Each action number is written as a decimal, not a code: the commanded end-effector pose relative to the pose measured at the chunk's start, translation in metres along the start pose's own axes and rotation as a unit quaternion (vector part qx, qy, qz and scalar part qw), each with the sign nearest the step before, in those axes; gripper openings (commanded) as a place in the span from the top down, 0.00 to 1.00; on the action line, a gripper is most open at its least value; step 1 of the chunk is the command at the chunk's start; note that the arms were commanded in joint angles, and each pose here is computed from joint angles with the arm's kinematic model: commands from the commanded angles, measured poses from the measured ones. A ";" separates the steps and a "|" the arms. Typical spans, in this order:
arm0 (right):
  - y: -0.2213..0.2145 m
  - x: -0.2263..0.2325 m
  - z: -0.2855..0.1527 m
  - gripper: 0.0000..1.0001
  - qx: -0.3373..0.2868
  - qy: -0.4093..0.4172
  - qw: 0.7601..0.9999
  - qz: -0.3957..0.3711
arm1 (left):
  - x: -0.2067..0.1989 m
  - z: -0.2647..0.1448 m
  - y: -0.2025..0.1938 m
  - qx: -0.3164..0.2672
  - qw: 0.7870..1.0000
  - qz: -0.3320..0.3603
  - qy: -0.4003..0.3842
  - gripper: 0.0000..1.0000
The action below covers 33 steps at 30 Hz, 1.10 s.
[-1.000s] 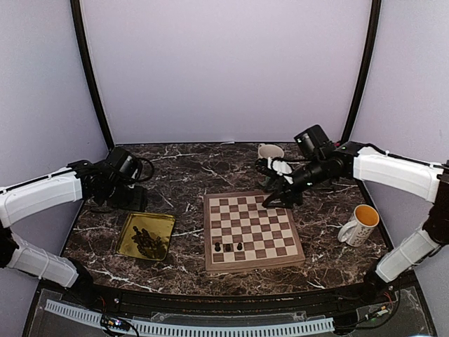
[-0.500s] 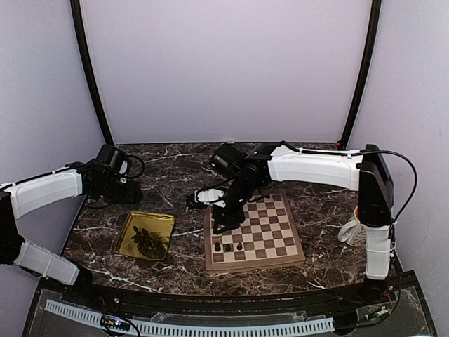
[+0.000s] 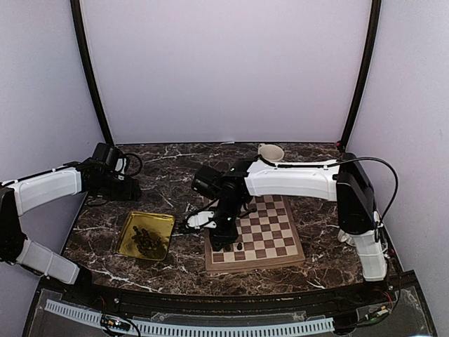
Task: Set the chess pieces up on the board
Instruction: Move the rook to h8.
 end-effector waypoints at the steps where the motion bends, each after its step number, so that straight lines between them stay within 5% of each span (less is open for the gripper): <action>1: 0.001 0.002 0.005 0.59 0.030 -0.012 0.999 -0.017 | -0.006 -0.005 0.004 -0.007 1.000 0.005 -0.020 0.31; 15: 0.008 0.013 0.005 0.88 0.044 -0.024 0.998 -0.036 | -0.010 -0.001 0.000 0.004 0.999 0.009 -0.031 0.33; 33: 0.007 0.036 0.009 0.91 0.062 -0.015 0.996 -0.066 | -0.011 0.002 -0.003 0.014 0.999 0.009 -0.037 0.33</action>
Point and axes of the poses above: each gripper's point midway between its finger pads, its own z axis out along the fingers, its own x axis along the line the jaws close on, y = z × x, the point moved 1 cm from there along -z, back along the fingers, and after that the axes turned 10 degrees about -z, right-handed, at the moved point
